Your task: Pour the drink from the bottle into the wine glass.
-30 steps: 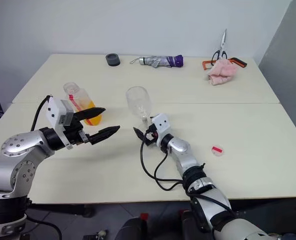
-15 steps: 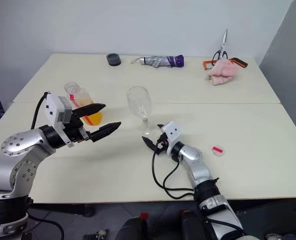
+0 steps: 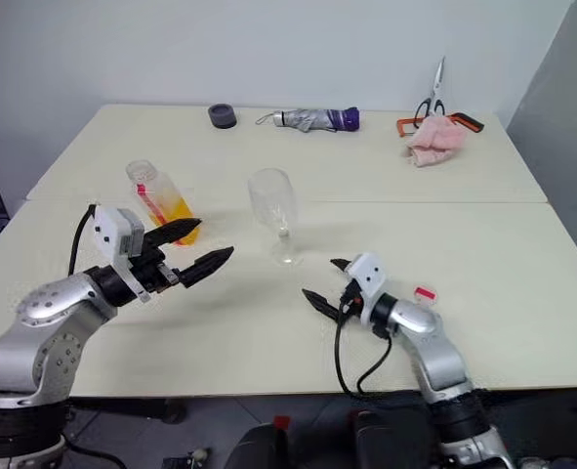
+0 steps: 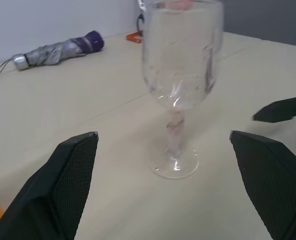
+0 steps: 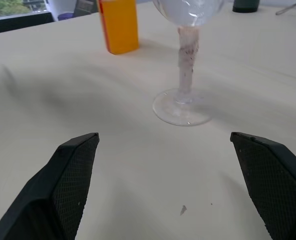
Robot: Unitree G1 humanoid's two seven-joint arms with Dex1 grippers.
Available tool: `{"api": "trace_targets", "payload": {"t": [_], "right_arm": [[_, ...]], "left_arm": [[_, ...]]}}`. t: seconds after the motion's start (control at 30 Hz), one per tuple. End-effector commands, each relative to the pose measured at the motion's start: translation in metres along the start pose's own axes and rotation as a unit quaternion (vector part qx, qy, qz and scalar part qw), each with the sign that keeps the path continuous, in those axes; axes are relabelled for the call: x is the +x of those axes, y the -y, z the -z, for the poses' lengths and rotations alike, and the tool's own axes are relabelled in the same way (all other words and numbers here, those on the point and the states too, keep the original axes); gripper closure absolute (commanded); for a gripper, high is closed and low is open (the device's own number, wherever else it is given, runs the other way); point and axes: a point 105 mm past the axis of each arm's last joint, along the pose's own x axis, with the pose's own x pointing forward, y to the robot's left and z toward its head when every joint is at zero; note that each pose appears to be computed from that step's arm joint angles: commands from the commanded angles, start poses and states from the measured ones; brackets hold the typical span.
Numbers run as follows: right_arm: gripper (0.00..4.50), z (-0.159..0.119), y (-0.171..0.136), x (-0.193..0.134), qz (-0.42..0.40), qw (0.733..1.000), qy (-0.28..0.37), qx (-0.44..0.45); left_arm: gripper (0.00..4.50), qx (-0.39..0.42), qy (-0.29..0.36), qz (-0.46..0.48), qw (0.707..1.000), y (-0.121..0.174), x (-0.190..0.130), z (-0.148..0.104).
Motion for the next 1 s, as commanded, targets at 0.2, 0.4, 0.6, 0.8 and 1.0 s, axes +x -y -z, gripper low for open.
{"api": "trace_targets", "payload": {"t": [0.2,0.4,0.6,0.8,1.0], "right_arm": [[0.02,-0.034,-0.02,-0.023,-0.077,0.997,0.003,-0.025],[0.02,-0.043,-0.03,-0.034,-0.123,0.992,-0.009,-0.022],[0.02,-0.056,-0.03,-0.033,-0.122,0.992,0.004,-0.03],[0.02,-0.058,-0.031,-0.032,-0.119,0.992,0.007,-0.033],[0.02,-0.062,-0.033,-0.029,-0.121,0.992,0.014,-0.035]], "left_arm": [[0.0,0.026,-0.03,-0.145,0.989,-0.044,-0.017,0.035],[0.0,0.032,-0.023,-0.216,0.976,-0.068,-0.015,0.038],[0.0,0.031,-0.012,-0.237,0.971,-0.081,-0.01,0.031],[0.0,0.029,0.001,-0.239,0.97,-0.087,-0.004,0.022],[0.0,0.03,0.007,-0.247,0.968,-0.099,0.0,0.013]]}}
